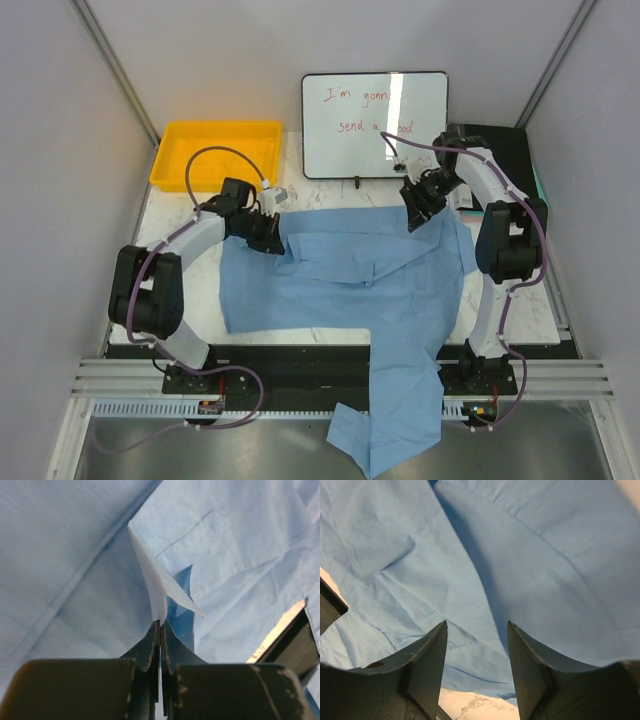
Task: Fold and stack the long sleeve shirts
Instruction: Fold the shirt
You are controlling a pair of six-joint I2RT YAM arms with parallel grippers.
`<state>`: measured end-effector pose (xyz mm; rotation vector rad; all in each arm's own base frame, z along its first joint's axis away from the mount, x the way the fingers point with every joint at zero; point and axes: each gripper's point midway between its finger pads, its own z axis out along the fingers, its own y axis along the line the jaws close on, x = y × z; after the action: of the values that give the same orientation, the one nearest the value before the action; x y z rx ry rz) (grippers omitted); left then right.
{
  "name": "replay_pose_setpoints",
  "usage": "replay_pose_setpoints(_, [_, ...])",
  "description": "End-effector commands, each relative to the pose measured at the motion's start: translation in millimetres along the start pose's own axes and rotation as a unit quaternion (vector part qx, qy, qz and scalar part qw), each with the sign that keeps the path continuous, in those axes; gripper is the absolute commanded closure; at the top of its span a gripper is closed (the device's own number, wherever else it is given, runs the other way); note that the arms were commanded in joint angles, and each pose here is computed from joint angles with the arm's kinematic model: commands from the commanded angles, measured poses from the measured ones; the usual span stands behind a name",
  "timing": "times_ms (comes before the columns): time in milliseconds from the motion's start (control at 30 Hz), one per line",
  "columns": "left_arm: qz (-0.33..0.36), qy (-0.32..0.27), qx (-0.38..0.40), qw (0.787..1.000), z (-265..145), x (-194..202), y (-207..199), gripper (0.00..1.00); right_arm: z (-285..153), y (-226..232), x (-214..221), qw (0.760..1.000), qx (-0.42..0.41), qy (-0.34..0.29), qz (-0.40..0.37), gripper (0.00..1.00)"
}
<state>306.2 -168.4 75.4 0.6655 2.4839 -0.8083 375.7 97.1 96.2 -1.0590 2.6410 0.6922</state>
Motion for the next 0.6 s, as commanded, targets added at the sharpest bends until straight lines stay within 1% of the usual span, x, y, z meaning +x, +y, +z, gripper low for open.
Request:
replay_pose_setpoints(0, [0.061,-0.008,-0.040,0.997,-2,-25,34,0.98,7,6,9,1.000,0.005,-0.002,0.000,0.44])
replay_pose_setpoints(167, [0.070,0.002,-0.059,0.996,1,-28,59,0.98,17,-3,11,1.000,0.016,0.003,0.010,0.49])
replay_pose_setpoints(300, [0.074,0.015,-0.061,0.995,-1,-15,65,0.98,18,-5,12,1.000,0.020,0.006,0.012,0.49])
replay_pose_setpoints(367, [0.071,0.027,-0.072,0.994,-3,-6,69,0.80,17,-5,12,1.000,0.021,0.007,0.013,0.50])
replay_pose_setpoints(400, [0.070,0.020,-0.086,0.994,-12,-8,75,0.73,16,-4,12,1.000,0.020,0.005,0.014,0.50])
replay_pose_setpoints(467, [0.077,-0.027,-0.079,0.994,-27,-24,76,0.58,13,-2,10,1.000,0.021,-0.001,0.015,0.50])
replay_pose_setpoints(500, [0.094,-0.071,-0.065,0.991,-45,-40,69,0.54,12,2,8,1.000,0.016,-0.004,0.016,0.50])
replay_pose_setpoints(567, [0.149,-0.109,-0.029,0.982,-55,-55,47,0.53,7,7,5,1.000,0.013,-0.014,0.019,0.51])
